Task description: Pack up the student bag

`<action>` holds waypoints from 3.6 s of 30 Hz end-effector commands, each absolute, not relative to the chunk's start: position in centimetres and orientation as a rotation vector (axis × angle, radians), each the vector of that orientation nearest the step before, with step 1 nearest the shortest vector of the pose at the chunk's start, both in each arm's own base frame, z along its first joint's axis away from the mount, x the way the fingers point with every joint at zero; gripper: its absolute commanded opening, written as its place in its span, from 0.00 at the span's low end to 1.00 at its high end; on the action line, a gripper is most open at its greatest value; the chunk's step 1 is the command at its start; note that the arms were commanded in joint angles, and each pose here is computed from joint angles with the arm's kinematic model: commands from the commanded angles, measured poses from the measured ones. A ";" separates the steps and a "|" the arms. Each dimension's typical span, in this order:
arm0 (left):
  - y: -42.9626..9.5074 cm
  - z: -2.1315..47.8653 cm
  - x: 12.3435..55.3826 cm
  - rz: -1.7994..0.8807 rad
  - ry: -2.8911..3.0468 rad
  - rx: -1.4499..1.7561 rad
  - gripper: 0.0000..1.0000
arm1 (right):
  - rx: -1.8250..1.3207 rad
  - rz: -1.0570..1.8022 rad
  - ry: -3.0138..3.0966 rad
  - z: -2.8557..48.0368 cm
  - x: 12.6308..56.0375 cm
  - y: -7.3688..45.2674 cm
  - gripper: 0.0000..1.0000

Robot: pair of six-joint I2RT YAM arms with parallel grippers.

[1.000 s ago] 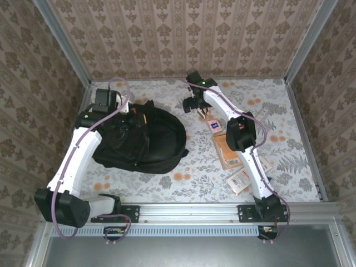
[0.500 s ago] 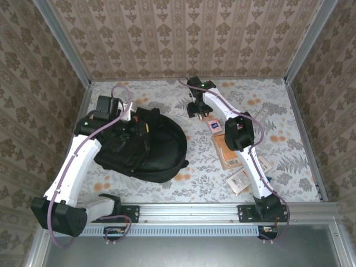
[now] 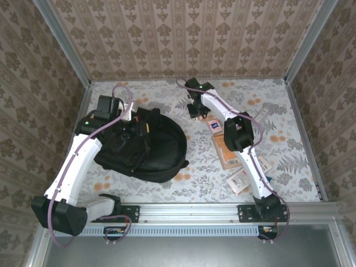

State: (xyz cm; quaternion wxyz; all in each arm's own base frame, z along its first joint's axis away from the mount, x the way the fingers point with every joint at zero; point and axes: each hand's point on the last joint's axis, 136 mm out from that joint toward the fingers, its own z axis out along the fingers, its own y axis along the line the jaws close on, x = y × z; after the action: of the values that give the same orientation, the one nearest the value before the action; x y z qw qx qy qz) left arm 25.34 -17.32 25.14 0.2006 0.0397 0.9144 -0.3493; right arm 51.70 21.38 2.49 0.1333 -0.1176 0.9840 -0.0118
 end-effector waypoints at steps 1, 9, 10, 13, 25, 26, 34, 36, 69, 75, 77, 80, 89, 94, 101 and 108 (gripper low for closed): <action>-17.3 25.8 25.7 -0.944 2.537 0.156 0.00 | -0.291 -0.096 2.855 4.0 51.4 19.8 0.30; -17.6 27.7 27.5 -0.887 2.514 0.196 0.00 | -0.184 0.072 2.739 11.0 50.7 20.7 0.20; -17.7 27.9 27.6 -0.882 2.514 0.206 0.00 | -0.172 0.095 2.725 11.9 50.5 20.8 0.20; -18.2 28.4 28.1 -0.872 2.513 0.235 0.00 | -0.140 0.177 2.683 14.5 49.2 21.0 0.21; -22.0 30.0 30.6 -0.854 2.515 0.358 0.00 | -0.094 0.742 2.528 21.8 39.6 24.0 0.24; -22.5 30.1 30.9 -0.858 2.512 0.370 0.00 | -0.111 0.776 2.539 21.6 38.7 24.7 0.24; -27.1 31.8 31.5 -0.889 2.474 0.506 0.00 | -0.182 0.855 2.650 18.4 35.5 29.8 0.26; -28.0 32.7 31.4 -0.914 2.451 0.532 0.00 | -0.097 0.791 2.691 16.7 36.1 29.9 0.26; -25.6 36.4 29.9 -0.942 2.350 0.577 0.00 | 0.231 1.209 2.537 21.8 39.8 35.6 0.66; -24.3 33.3 29.2 -0.872 2.426 0.558 0.00 | 0.034 1.152 2.445 25.1 38.7 32.5 0.64; -24.1 32.1 28.9 -0.865 2.459 0.550 0.00 | 0.026 1.121 2.424 25.5 38.8 30.4 0.64; -23.8 30.8 28.7 -0.861 2.482 0.528 0.00 | 0.137 1.010 2.420 24.6 39.4 25.5 0.64; -21.1 29.6 30.2 -0.709 2.441 0.351 0.00 | 0.415 0.153 2.640 15.2 37.5 10.8 0.68; -19.9 28.8 31.0 -0.733 2.399 0.246 0.00 | 0.630 0.002 2.719 10.2 33.6 5.6 0.72; -20.4 28.4 30.9 -0.792 2.361 0.248 0.00 | 1.115 -0.055 2.616 8.1 26.7 -1.8 0.90; -21.2 26.0 30.4 -0.869 2.369 0.243 0.00 | 1.400 0.282 2.496 5.5 22.8 -2.8 0.92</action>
State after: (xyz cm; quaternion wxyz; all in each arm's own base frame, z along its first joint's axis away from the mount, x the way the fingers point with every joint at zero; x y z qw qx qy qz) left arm 30.20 -20.53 25.24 0.2828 0.0915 0.9063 -0.3004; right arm 23.11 -4.33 6.23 0.1480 0.4640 0.8726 0.0367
